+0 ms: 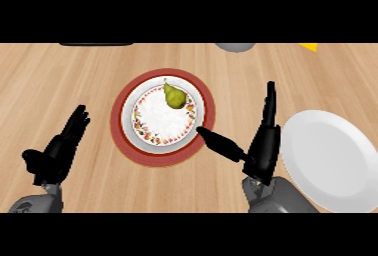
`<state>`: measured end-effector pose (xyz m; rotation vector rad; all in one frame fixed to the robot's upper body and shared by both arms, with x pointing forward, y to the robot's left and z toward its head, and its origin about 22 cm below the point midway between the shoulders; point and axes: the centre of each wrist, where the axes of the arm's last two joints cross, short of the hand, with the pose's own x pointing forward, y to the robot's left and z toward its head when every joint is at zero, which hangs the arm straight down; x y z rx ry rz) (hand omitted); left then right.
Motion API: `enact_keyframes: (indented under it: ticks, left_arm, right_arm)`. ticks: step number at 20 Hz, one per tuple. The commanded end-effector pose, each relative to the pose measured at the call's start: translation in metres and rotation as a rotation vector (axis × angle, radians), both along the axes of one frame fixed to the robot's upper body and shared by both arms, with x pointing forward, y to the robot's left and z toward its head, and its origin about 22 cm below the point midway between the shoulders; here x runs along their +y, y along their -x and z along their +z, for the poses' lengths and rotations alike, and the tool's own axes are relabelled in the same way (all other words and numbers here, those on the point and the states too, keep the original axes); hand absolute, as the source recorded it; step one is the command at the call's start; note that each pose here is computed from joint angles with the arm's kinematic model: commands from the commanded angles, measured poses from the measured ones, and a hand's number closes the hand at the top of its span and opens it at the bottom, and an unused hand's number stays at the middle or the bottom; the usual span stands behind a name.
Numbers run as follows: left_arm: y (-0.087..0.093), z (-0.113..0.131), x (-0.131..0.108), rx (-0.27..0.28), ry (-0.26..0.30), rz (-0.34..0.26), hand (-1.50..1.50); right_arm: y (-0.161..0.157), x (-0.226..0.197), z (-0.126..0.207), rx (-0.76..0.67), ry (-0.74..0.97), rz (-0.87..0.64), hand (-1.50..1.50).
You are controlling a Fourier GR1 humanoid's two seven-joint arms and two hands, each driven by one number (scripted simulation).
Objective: Pick the pear from the plate and place it in the plate
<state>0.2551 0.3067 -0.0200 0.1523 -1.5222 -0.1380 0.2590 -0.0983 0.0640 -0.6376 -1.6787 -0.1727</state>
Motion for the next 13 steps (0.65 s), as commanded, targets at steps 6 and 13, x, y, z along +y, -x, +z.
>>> enact_keyframes:
  ticks: [6,13]
  left_arm:
    - [0.021,-0.014,0.001,0.011,0.000,0.006,0.00]
    - [0.007,-0.012,-0.011,0.008,-0.024,0.006,0.00]
  right_arm:
    - [0.058,-0.057,-0.037,0.019,0.036,0.056,-1.50]
    - [0.056,-0.089,-0.060,-0.017,0.047,0.055,-1.50]
